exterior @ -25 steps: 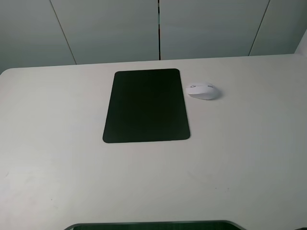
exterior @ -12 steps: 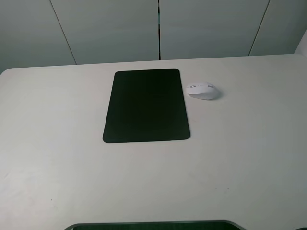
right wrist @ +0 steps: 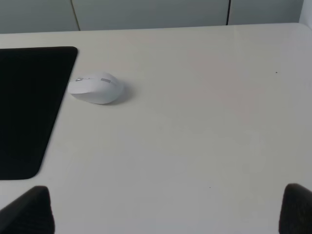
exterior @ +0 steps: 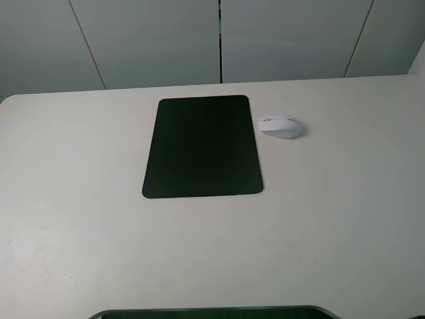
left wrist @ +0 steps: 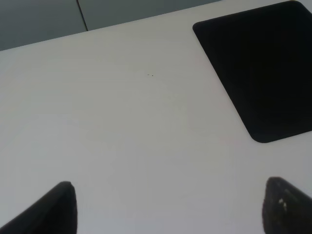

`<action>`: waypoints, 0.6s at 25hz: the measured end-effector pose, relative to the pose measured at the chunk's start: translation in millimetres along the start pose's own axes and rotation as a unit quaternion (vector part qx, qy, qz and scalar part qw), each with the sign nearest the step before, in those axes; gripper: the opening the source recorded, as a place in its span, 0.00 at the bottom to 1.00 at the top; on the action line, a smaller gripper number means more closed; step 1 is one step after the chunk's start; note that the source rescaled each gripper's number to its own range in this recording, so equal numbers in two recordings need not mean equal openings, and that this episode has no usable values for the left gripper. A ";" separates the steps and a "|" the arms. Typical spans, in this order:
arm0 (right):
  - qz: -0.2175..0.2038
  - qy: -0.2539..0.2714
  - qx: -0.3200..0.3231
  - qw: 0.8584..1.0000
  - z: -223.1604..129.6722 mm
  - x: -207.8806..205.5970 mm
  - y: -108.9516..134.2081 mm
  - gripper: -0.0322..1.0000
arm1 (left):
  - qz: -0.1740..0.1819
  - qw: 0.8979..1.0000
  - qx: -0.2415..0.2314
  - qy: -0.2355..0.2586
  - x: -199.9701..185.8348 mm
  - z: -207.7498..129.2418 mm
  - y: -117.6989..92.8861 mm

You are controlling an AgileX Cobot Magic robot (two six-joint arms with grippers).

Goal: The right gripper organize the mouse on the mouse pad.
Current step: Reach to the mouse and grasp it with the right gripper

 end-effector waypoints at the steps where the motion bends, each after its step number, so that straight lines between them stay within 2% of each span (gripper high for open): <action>1: 0.000 0.000 0.000 1.000 0.0 0.0 0.0 1.00 | 0.000 1.000 0.000 0.000 0.0 0.0 0.0; 15: -0.001 -0.001 0.000 1.000 0.5 0.0 -0.2 1.00 | 0.000 1.000 0.000 0.000 0.0 0.0 0.0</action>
Point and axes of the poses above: a point on each arm's last joint axis where the gripper is mounted, x pointing out along that axis toward the gripper, y along the wrist's bending axis when the last joint is at zero, z = x × y, the point moved 9 cm from there along x, pointing out along that axis toward the gripper, and after that the axes turned 10 degrees about x, right-handed, at the moved point
